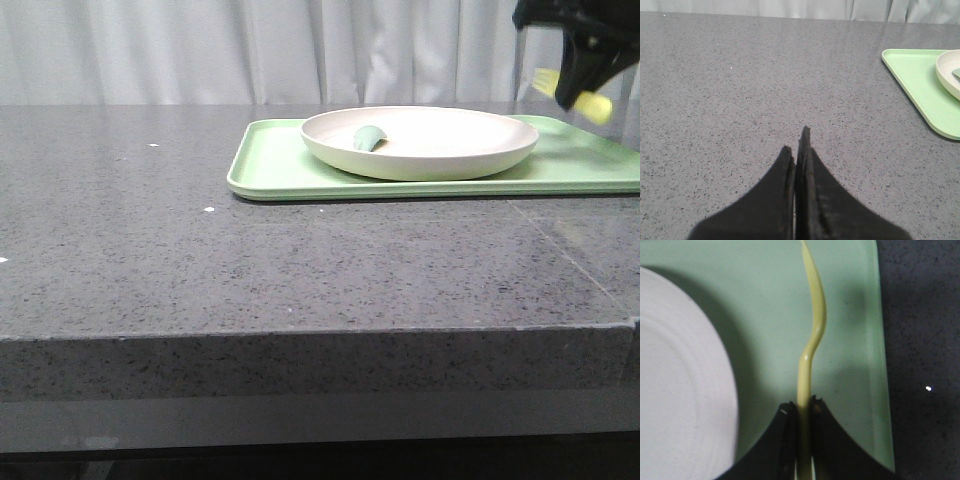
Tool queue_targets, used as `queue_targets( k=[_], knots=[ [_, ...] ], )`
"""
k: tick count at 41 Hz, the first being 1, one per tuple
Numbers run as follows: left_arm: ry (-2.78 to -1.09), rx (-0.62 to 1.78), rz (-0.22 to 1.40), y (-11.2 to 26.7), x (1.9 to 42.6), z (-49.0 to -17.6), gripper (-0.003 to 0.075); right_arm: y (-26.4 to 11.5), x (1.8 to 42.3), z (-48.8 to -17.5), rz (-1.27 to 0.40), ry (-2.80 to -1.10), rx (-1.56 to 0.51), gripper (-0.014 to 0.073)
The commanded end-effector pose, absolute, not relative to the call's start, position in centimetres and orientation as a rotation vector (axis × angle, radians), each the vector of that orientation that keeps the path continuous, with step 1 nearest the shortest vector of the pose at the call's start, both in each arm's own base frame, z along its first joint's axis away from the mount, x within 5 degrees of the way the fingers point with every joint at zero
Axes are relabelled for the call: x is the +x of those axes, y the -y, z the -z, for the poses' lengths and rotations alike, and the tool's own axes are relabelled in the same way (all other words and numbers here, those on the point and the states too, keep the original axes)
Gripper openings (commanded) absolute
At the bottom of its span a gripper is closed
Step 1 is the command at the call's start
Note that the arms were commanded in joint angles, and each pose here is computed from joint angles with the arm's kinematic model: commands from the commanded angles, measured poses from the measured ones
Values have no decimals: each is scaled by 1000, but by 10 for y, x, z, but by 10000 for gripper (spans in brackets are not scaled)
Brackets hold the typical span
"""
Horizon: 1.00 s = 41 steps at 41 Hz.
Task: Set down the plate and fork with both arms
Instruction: 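Lift the fork with the right gripper and lower it onto the tray beside the plate, then open the right gripper and raise it away from the fork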
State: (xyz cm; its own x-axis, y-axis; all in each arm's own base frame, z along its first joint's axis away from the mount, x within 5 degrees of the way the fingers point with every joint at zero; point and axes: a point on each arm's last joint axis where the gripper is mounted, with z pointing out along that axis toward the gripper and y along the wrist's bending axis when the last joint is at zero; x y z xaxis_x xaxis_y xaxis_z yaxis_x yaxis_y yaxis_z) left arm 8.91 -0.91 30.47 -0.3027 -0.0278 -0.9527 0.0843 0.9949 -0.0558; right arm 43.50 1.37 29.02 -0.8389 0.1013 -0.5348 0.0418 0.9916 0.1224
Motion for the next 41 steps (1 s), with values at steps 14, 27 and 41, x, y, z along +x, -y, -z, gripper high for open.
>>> queue_targets(
  k=[14, 27, 41],
  knots=[
    [-1776, 30, 117, 9, 91, -320, -18, -8, 439, -299, -89, -2518, 65, 110],
    [-1776, 30, 117, 9, 91, -320, -18, -8, 436, -315, -90, -2506, 62, 303],
    [-1776, 30, 117, 9, 91, -320, -18, -11, 398, -401, -101, -2372, 39, 66]
  ],
)
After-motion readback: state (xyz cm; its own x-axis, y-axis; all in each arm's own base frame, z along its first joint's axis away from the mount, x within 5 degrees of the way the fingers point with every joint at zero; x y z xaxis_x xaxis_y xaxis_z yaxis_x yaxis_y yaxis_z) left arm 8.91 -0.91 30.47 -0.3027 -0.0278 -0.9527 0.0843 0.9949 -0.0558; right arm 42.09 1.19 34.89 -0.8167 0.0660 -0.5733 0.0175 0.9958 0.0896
